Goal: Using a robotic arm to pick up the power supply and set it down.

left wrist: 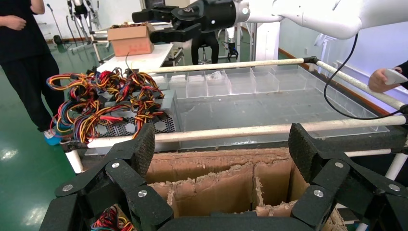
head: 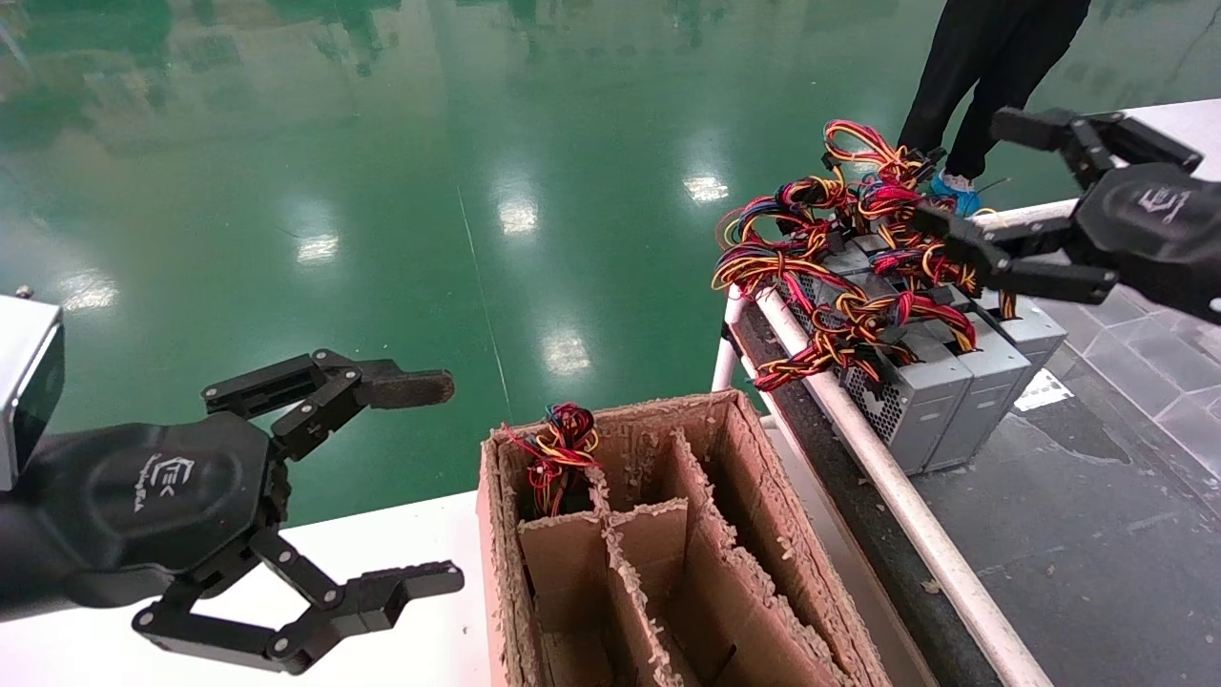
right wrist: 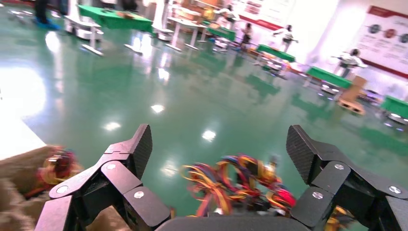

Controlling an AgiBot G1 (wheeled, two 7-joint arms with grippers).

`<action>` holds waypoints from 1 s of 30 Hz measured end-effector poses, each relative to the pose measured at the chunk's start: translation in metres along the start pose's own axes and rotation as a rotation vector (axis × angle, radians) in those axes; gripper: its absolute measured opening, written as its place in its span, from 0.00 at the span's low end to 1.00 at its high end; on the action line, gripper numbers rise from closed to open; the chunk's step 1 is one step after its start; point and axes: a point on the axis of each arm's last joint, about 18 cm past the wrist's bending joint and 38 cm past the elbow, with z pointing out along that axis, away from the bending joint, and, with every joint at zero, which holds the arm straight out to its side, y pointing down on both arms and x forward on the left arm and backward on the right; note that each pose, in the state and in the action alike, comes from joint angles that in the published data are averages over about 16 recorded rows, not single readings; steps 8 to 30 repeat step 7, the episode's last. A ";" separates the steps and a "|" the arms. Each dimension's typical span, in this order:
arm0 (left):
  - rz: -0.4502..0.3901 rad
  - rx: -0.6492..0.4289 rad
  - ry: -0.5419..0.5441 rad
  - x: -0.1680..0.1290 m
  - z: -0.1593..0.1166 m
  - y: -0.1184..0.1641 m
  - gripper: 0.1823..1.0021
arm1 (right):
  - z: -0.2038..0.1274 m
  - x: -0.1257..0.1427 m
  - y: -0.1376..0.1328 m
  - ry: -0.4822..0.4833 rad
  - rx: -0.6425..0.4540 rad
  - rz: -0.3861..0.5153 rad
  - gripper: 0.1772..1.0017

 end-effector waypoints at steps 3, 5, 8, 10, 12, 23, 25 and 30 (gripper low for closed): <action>0.000 0.000 0.000 0.000 0.000 0.000 1.00 | 0.001 -0.006 -0.002 -0.022 0.005 0.005 0.95; 0.000 0.000 0.000 0.000 0.000 0.000 1.00 | 0.001 -0.010 -0.003 -0.036 0.008 0.009 0.97; 0.000 0.000 0.000 0.000 0.000 0.000 1.00 | 0.002 -0.014 -0.004 -0.052 0.010 0.013 0.97; 0.000 0.000 0.000 0.000 0.000 0.000 1.00 | 0.002 -0.014 -0.004 -0.052 0.010 0.013 0.97; 0.000 0.000 0.000 0.000 0.000 0.000 1.00 | 0.002 -0.014 -0.004 -0.052 0.010 0.013 0.97; 0.000 0.000 0.000 0.000 0.000 0.000 1.00 | 0.002 -0.014 -0.004 -0.052 0.010 0.013 0.97; 0.000 0.000 0.000 0.000 0.000 0.000 1.00 | 0.002 -0.014 -0.004 -0.052 0.010 0.013 0.97; 0.000 0.000 0.000 0.000 0.000 0.000 1.00 | 0.002 -0.014 -0.004 -0.052 0.010 0.013 0.97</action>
